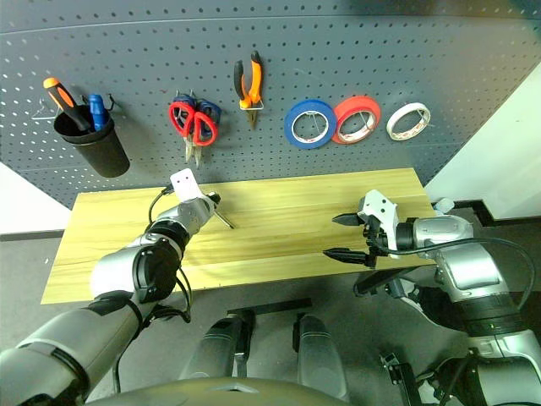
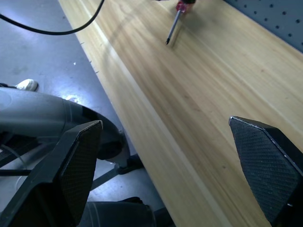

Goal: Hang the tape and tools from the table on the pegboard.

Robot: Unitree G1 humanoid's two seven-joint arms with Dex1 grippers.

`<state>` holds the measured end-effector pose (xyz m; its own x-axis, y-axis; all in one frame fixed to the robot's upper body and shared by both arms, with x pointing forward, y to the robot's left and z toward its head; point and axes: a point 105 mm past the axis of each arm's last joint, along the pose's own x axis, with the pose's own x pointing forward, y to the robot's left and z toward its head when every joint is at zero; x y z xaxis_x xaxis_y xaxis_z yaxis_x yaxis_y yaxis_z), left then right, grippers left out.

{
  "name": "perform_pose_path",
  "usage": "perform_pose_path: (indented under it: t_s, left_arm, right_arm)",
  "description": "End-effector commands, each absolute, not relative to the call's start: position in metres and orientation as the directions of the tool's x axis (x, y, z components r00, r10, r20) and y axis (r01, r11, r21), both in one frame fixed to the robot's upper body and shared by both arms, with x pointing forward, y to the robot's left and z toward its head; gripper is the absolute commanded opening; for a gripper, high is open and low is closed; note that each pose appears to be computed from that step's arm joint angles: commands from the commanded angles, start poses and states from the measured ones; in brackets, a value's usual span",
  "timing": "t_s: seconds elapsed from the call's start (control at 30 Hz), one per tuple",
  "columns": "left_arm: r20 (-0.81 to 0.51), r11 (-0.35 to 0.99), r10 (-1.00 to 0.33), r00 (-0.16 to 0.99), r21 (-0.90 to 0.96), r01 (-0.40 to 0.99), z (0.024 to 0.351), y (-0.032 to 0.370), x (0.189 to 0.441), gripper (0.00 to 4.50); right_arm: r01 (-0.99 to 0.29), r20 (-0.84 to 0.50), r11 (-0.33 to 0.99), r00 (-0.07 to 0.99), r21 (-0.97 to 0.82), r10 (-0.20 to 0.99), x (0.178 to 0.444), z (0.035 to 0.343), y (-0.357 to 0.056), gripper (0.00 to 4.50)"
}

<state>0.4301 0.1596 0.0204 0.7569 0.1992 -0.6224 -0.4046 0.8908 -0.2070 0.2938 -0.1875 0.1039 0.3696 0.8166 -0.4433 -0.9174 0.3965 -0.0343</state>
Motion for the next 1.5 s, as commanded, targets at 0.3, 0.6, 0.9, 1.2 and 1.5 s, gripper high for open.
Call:
perform_pose_path:
  t_s: [0.3,0.6,0.9,1.2,1.5]
  left_arm:
    - [-0.604,0.898,0.266,0.751,-0.128,-0.421,0.029,0.178,0.433,3.75]
    - [-0.584,0.924,0.271,0.765,-0.064,-0.377,0.032,0.186,0.434,3.75]
    - [-0.586,0.899,0.295,0.754,-0.097,-0.427,0.03,0.191,0.432,3.75]
    - [-0.629,0.836,0.264,0.731,-0.228,-0.499,0.024,0.179,0.429,1.99]
    - [-0.68,0.741,0.294,0.671,-0.282,-0.61,0.021,0.186,0.424,0.91]
  right_arm:
    - [-0.931,-0.366,0.364,0.349,-0.03,0.863,0.305,0.131,-0.166,4.5]
    - [-0.912,-0.299,0.41,0.397,-0.02,0.868,0.327,0.133,-0.149,4.5]
    - [-0.912,-0.299,0.406,0.404,-0.061,0.864,0.334,0.14,-0.155,4.5]
    - [-0.9,-0.336,0.428,0.43,-0.082,0.838,0.332,0.133,-0.163,4.5]
    - [-0.895,-0.415,0.432,0.436,-0.109,0.798,0.329,0.12,-0.175,4.5]
